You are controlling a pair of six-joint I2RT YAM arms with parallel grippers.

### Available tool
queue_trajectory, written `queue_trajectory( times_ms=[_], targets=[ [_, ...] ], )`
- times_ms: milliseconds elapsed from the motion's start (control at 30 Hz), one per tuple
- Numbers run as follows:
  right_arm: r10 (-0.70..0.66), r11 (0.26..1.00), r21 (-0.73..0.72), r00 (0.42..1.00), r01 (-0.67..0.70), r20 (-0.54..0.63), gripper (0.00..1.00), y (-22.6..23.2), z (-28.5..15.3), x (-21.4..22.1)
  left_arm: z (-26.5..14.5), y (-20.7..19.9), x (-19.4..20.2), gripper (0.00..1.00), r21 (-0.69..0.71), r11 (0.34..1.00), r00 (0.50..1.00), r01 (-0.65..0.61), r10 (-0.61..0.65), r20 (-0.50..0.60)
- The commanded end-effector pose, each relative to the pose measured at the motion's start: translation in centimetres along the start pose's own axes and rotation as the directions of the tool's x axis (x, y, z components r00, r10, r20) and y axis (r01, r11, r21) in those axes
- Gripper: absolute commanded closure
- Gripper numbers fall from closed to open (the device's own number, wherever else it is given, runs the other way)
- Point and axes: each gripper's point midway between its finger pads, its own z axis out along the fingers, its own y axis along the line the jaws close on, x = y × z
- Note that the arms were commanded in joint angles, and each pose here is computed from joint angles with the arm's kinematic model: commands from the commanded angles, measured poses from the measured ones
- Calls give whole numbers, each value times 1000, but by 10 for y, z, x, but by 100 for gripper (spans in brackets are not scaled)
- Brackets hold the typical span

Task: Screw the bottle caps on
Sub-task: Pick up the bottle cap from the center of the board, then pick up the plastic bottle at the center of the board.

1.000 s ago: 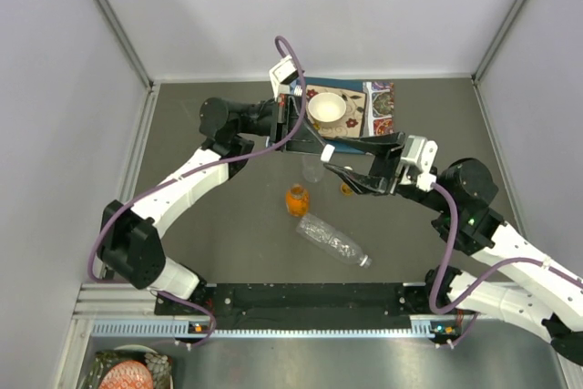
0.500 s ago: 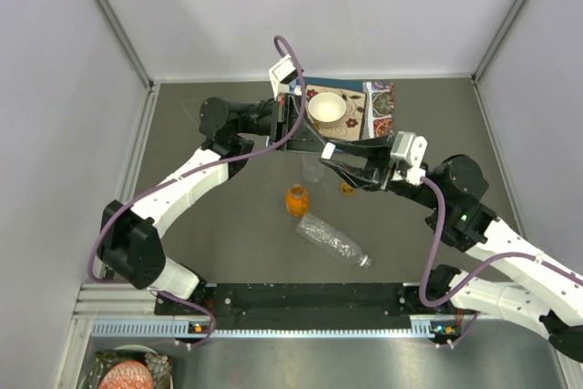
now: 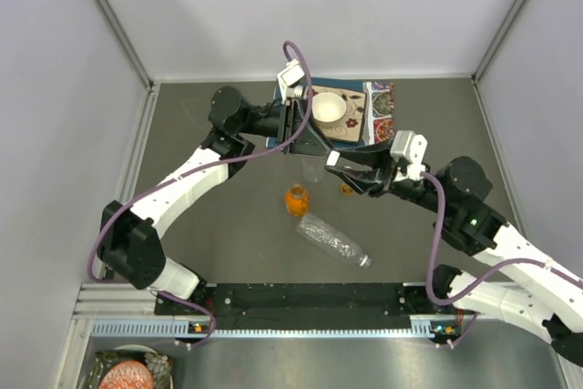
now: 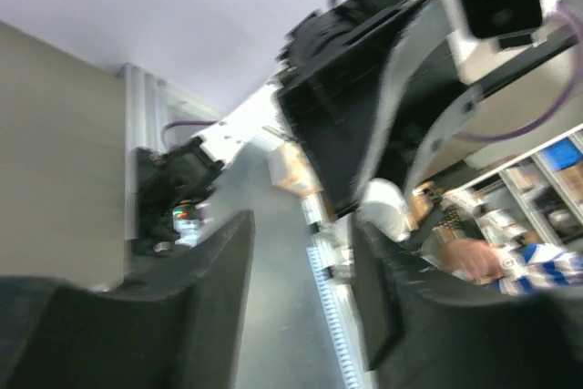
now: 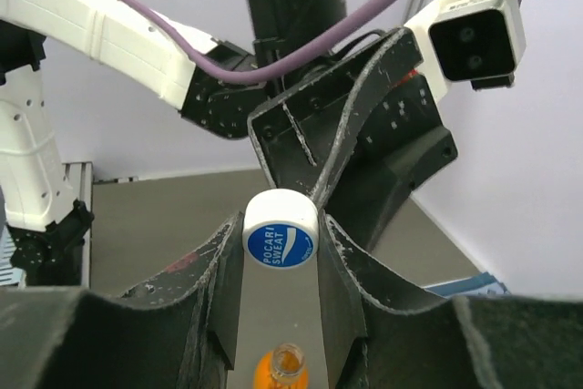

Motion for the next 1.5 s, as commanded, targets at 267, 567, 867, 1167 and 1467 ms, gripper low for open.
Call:
queue_trajectory(
  times_ms=[267,567,867,1167,1467],
  targets=[
    [155,981,112,988,-156,18,87,4,-71,-78,-33,114,16,12,-462,683,824,-566,438,-361],
    [192,924,340,981,-173,-22,86,-31,-92,-78,-16,168,129,4,-150,463,389,-874,479,-787],
    [185,919,353,983,-174,2,84,-34,-98,-95,-20,201,199,2,122,498,162,-858,489,-857],
    [179,921,349,984,-172,13,83,-33,-102,-102,-41,226,234,2,263,505,4,-822,467,-884],
    [184,922,345,983,-176,11,83,-31,-103,-103,-56,260,248,2,254,486,-42,-836,405,-913]
  ],
)
